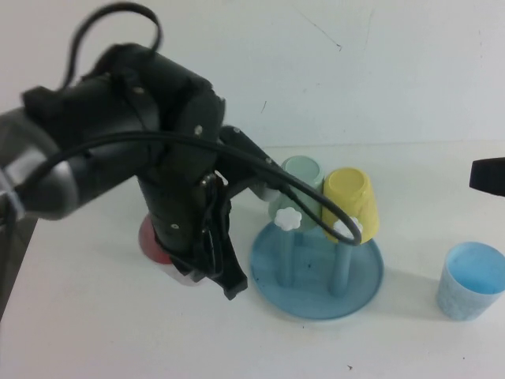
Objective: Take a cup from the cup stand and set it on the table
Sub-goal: Place the cup on the table
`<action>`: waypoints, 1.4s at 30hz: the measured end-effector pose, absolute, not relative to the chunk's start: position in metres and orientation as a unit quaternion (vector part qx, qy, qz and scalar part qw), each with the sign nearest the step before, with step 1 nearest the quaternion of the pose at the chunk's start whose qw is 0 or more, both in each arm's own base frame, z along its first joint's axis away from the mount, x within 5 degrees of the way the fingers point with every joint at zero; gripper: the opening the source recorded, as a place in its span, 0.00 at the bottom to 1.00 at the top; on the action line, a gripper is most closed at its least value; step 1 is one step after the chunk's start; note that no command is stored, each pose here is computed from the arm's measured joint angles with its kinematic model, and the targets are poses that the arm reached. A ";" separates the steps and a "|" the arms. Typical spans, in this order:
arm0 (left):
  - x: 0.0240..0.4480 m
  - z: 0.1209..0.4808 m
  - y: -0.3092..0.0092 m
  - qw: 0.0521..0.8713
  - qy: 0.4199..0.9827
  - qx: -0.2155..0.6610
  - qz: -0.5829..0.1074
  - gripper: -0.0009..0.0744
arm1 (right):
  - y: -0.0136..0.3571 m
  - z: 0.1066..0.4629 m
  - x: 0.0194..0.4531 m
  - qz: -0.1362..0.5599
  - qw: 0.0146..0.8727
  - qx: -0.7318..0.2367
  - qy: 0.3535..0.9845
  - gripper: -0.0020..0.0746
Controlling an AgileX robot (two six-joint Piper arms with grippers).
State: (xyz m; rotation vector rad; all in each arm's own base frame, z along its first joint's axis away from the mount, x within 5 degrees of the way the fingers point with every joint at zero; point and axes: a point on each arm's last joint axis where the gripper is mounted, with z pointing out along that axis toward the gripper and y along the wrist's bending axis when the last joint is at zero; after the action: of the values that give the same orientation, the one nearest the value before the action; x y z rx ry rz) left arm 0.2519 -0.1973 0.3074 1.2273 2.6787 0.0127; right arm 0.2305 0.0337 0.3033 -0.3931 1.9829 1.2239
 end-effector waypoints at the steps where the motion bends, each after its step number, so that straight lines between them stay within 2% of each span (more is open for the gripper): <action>1: 0.258 0.297 -0.200 0.084 0.905 0.417 0.018 0.03 | 0.034 0.303 0.230 0.479 0.379 -0.154 0.777 0.93; 9: 0.286 0.220 -0.217 -0.009 0.897 0.436 0.067 0.03 | 0.034 0.303 0.230 0.478 0.378 -0.155 0.778 0.93; 16: 0.288 0.200 -0.222 -0.037 0.896 0.438 0.060 0.05 | 0.034 0.303 0.230 0.477 0.377 -0.156 0.779 0.92; 19: 0.287 0.200 -0.224 -0.039 0.896 0.441 0.047 0.16 | 0.034 0.303 0.230 0.477 0.377 -0.156 0.779 0.92; 24: 0.287 0.201 -0.224 -0.038 0.896 0.441 0.045 0.53 | 0.034 0.302 0.230 0.476 0.376 -0.156 0.779 0.92; 26: 0.288 0.206 -0.225 -0.029 0.898 0.438 0.043 0.61 | 0.034 0.302 0.230 0.476 0.376 -0.156 0.779 0.92; 28: 0.287 0.216 -0.224 -0.015 0.900 0.435 0.041 0.64 | 0.034 0.302 0.230 0.476 0.376 -0.156 0.779 0.92; 31: 0.284 0.240 -0.221 0.020 0.903 0.427 0.033 0.62 | 0.034 0.302 0.230 0.476 0.376 -0.156 0.779 0.92; 34: 0.274 0.274 -0.215 0.065 0.905 0.420 0.013 0.55 | 0.034 0.302 0.230 0.478 0.373 -0.153 0.780 0.92; 37: 0.259 0.306 -0.209 0.104 0.905 0.412 -0.021 0.42 | 0.034 0.302 0.230 0.479 0.370 -0.150 0.782 0.92; 40: 0.238 0.342 -0.197 0.145 0.901 0.404 -0.060 0.21 | 0.034 0.301 0.230 0.478 0.367 -0.150 0.784 0.92; 42: 0.224 0.365 -0.187 0.178 0.896 0.399 -0.077 0.09 | 0.034 0.301 0.229 0.476 0.367 -0.152 0.785 0.86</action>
State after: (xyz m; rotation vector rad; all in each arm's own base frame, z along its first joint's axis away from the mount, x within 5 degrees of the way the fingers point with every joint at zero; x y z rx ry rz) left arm 0.2235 -0.1875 0.3647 1.1295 2.5353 -0.2182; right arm 0.2292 0.0336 0.3015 -0.3894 2.0163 1.2244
